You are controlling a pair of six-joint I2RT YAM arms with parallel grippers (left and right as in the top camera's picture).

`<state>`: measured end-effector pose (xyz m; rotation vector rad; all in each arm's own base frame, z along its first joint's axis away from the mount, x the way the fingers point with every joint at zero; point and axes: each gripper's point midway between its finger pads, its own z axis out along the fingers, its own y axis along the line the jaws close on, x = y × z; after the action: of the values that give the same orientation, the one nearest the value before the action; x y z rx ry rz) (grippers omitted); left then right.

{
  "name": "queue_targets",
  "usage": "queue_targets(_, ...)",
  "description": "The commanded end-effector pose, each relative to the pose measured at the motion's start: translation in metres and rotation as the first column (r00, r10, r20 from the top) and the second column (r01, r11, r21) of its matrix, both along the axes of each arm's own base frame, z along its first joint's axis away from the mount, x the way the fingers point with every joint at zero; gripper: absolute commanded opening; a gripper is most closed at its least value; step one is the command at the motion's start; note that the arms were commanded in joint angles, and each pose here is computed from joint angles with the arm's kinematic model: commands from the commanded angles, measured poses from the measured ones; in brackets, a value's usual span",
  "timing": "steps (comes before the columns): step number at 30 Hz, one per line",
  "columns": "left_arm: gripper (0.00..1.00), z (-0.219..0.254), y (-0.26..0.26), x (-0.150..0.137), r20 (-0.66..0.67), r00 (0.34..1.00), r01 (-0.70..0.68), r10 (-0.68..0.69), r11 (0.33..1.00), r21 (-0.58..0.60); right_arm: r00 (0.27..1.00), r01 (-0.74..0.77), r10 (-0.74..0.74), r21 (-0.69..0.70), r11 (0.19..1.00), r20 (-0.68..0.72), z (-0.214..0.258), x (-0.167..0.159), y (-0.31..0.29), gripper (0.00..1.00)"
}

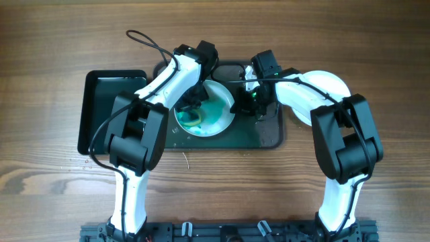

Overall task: Clean dirty plates on tray and stack at the side
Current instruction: 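Scrub the held plate with the sponge in the left gripper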

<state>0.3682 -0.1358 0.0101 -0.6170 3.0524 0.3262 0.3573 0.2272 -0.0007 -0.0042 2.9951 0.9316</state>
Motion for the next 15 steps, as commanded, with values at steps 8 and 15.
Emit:
queue_targets(8,0.04,0.005,-0.124,-0.011,0.125,0.881,0.401,-0.457,0.579,-0.710,0.999,-0.010,0.007,-0.063,0.998,-0.039,-0.021,-0.013,-0.012,0.04)
queue_targets(15,0.04,-0.011,-0.085,0.022,0.108,0.940,0.328,-0.322,0.774,-0.542,0.999,-0.010,0.008,-0.063,0.998,-0.038,-0.021,-0.013,-0.012,0.04)
